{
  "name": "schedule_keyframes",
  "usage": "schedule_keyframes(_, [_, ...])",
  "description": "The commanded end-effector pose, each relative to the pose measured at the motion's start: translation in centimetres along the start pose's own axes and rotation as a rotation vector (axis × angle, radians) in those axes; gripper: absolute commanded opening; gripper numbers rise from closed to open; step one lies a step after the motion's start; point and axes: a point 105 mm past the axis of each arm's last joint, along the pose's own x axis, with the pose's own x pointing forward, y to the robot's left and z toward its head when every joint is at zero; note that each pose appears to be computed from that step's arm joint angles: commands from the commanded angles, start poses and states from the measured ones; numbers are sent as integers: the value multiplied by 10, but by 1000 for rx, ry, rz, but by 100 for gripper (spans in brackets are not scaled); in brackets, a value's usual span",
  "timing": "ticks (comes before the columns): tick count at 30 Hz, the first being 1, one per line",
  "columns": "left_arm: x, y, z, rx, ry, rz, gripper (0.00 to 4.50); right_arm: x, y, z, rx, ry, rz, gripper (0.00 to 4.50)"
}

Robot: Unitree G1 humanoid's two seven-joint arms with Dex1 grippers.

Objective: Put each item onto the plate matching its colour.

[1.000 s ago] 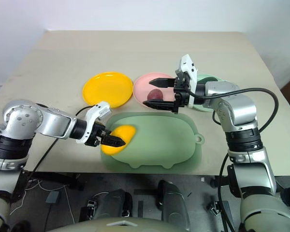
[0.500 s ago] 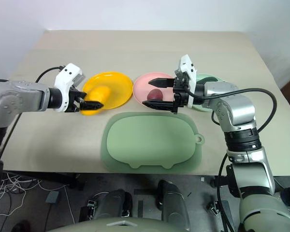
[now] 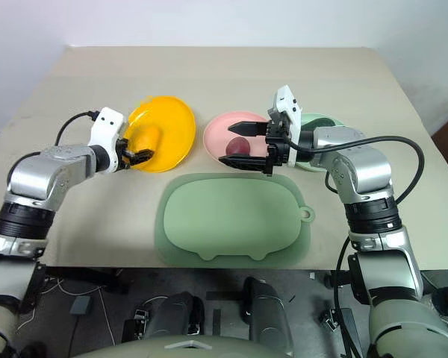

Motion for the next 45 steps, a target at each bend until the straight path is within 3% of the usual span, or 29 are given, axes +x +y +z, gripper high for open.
schedule_keyframes(1, [-3, 9, 7, 8, -19, 34, 313, -2, 2, 14, -48, -28, -1, 450])
schedule_keyframes(10, [-8, 11, 45, 18, -106, 38, 313, 0, 6, 14, -50, -35, 11, 450])
schedule_keyframes(14, [-5, 8, 47, 15, -111, 24, 313, 0, 6, 14, -49, -34, 11, 450])
schedule_keyframes(18, [0, -6, 34, -106, -69, -65, 439, 0, 5, 16, -59, -34, 9, 450])
schedule_keyframes(19, [2, -9, 31, -110, -68, -68, 445, 0, 6, 16, -58, -34, 11, 450])
schedule_keyframes(25, [2, -23, 28, -81, -79, -105, 445, 0, 8, 16, -44, -37, 20, 450])
schedule_keyframes(37, [-17, -11, 72, -49, -240, -55, 445, 0, 5, 14, -47, -36, 7, 450])
schedule_keyframes(41, [-22, -20, 80, -45, -306, -73, 445, 1, 3, 13, -49, -42, -9, 450])
schedule_keyframes(45, [-30, -47, 85, -11, -360, -187, 445, 1, -3, 13, -54, -50, -34, 450])
